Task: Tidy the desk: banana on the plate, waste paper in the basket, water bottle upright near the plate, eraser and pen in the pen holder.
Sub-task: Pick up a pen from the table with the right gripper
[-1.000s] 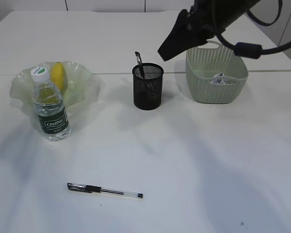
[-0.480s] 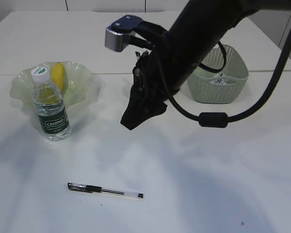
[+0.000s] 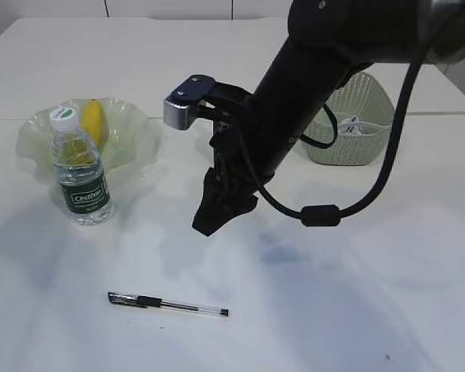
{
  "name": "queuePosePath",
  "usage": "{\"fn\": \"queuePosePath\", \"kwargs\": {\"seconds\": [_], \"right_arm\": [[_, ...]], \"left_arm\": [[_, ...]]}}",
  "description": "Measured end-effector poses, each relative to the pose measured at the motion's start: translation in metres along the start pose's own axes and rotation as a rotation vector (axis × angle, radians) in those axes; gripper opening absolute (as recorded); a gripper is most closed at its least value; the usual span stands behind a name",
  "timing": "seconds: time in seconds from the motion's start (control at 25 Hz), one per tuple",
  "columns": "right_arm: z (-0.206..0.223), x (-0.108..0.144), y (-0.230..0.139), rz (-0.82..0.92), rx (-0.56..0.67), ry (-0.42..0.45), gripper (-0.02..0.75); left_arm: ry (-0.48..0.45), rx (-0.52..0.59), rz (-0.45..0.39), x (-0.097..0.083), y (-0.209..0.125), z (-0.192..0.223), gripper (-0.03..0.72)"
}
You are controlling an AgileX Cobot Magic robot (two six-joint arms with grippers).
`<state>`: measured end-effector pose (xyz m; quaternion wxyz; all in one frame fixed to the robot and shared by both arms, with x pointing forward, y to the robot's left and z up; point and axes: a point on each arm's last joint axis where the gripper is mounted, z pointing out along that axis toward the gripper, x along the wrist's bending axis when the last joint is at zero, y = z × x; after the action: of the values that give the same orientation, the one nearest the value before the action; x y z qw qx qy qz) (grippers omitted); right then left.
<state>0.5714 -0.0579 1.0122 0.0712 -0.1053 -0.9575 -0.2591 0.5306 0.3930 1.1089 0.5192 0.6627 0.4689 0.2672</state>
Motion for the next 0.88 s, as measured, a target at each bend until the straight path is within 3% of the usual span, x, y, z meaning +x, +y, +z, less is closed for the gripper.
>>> {"fn": "queuePosePath", "kwargs": {"seconds": [0.52, 0.88], "right_arm": [[0.065, 0.011, 0.022, -0.077, -0.007, -0.024, 0.318], [0.106, 0.009, 0.017, -0.08, 0.028, -0.013, 0.318]], "left_arm": [[-0.016, 0.003, -0.01, -0.001, 0.0, 0.0, 0.214], [-0.021, 0.005, -0.009, -0.002, 0.0, 0.0, 0.214]]}}
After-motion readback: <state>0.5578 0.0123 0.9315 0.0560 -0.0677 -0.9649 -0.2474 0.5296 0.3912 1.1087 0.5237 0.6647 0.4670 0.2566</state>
